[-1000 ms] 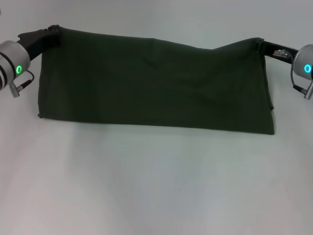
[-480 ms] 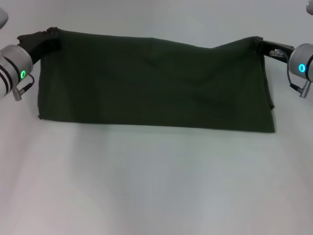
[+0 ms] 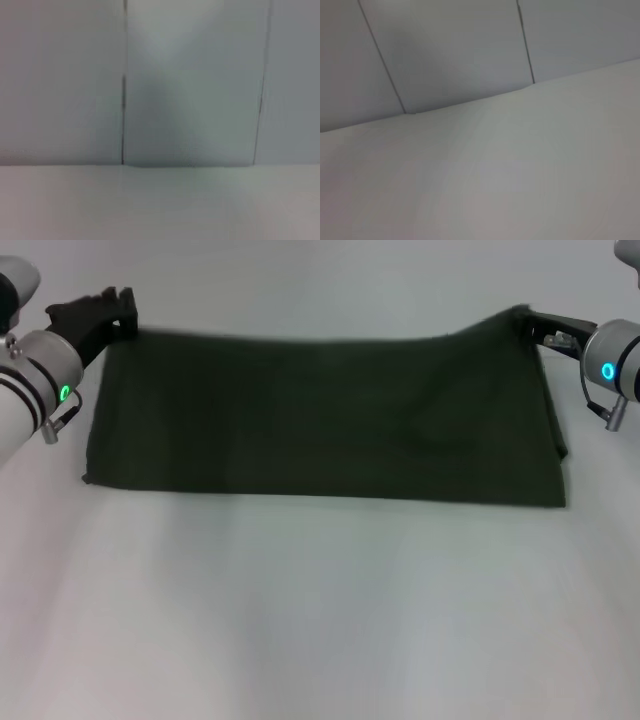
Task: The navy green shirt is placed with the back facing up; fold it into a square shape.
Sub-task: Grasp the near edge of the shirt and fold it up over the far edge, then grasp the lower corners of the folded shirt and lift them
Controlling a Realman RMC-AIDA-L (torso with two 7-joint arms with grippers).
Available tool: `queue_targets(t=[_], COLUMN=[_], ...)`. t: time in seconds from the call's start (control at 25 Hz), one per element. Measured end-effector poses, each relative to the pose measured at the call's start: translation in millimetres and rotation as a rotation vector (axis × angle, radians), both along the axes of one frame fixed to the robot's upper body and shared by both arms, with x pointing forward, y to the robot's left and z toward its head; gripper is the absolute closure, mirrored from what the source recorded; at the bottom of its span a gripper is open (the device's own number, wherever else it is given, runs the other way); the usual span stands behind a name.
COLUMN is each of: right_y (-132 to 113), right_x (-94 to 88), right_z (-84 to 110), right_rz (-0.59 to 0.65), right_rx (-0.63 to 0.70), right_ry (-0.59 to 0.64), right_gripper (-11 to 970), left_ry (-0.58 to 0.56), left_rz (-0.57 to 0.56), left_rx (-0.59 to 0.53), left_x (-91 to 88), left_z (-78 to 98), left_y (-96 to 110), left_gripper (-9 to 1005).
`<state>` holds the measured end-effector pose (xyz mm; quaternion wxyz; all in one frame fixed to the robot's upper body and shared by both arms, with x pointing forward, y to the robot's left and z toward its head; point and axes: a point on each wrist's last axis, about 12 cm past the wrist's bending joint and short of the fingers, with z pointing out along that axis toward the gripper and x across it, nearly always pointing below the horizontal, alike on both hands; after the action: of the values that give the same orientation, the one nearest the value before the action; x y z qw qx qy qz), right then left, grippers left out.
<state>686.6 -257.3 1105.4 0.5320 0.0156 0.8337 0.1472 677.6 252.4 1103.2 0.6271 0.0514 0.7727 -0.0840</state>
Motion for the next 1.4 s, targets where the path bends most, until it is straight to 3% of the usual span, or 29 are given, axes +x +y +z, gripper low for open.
queue_targets(t=[0.12, 0.56, 0.68, 1.0, 1.04, 1.28, 1.4], right_y=[-0.8, -5.5, -16.4, -45.7, -50.0, -74.3, -82.4], right_x=[1.1, 5.3, -0.3, -30.0, -35.1, -60.8, -68.8], right_z=[0.7, 6.7, 6.5, 6.2, 5.9, 6.1, 6.2], right_rz=[-0.015, -0.031, -0.019, 0.140, 0.163, 0.270, 0.320], right_rx=[0.002, -0.005, 0.066, 0.223, 0.237, 0.275, 0.266], right_ry=[-0.004, -0.015, -0.031, -0.088, -0.091, -0.085, -0.036], right_gripper=[891, 439, 375, 205, 189, 174, 173], left_ry=[-0.017, 0.011, 0.034, 0.067, 0.090, 0.148, 0.237], left_rz=[0.030, 0.057, 0.036, -0.059, -0.109, -0.210, -0.221], left_rx=[-0.016, -0.081, -0.135, -0.298, -0.330, -0.303, -0.284], left_x=[-0.4, -5.0, -8.5, -28.8, -38.0, -57.1, -63.1], left_z=[0.1, -5.8, -6.7, -3.9, -3.3, -4.0, -4.6], left_y=[0.9, 11.8, 23.9, 47.4, 52.8, 64.7, 73.4], left_gripper=[828, 636, 404, 363, 361, 351, 346])
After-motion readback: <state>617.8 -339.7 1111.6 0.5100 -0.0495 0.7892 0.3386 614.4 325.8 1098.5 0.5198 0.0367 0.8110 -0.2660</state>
